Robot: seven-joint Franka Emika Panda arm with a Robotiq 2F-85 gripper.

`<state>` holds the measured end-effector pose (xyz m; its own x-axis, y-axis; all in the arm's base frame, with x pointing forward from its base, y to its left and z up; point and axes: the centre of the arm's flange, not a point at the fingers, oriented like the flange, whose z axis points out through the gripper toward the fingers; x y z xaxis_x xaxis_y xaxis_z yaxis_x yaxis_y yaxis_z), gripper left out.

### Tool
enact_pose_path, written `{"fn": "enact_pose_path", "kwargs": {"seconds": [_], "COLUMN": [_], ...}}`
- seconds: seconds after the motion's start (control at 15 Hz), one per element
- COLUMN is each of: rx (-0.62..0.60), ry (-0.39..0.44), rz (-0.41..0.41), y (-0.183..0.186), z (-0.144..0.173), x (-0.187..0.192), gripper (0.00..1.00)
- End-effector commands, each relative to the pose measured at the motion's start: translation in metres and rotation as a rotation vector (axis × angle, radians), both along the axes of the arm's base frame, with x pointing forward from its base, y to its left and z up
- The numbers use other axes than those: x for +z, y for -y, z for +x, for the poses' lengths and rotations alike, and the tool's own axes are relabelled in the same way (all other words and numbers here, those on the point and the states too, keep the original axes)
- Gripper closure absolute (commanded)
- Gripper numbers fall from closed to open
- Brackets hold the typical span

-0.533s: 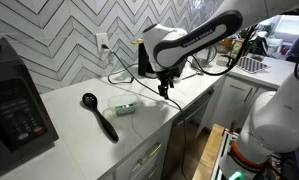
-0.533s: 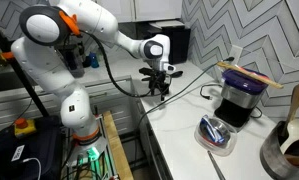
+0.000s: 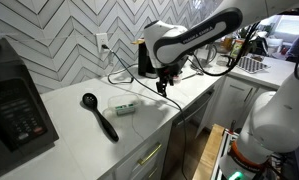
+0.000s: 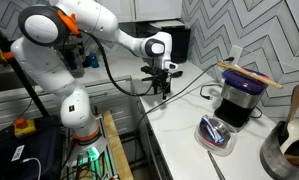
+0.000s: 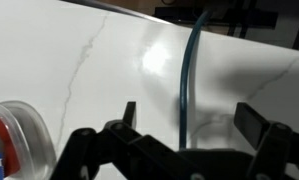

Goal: Remove the blue packet from the silver plate and put it on top of the coffee machine

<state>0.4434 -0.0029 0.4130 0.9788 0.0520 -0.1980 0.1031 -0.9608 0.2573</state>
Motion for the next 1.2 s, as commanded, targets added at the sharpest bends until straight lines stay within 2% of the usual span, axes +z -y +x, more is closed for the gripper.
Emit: {"fn": "enact_pose_path", "kwargs": {"seconds": [0.0, 0.27, 0.53, 0.67, 0.8, 0.87, 1.13], "rx": [-0.162, -0.357, -0.591, -0.703, -0.81, -0.721, -0.72], "ry": [0.105, 0.189, 0.242, 0.256, 0.28, 0.253, 0.253], "rz": [0.035, 0.059, 0.082, 0.099, 0.111, 0.094, 0.094], "y": [0.047, 0.148, 0.244, 0.277, 0.298, 0.285, 0.286], "z": [0.004, -0.013, -0.051, -0.07, -0.08, -0.08, -0.08], "x": [0.045, 0.081, 0.088, 0.086, 0.08, 0.087, 0.087], "gripper": [0.0, 0.0, 0.0, 0.0, 0.0, 0.0, 0.0]}}
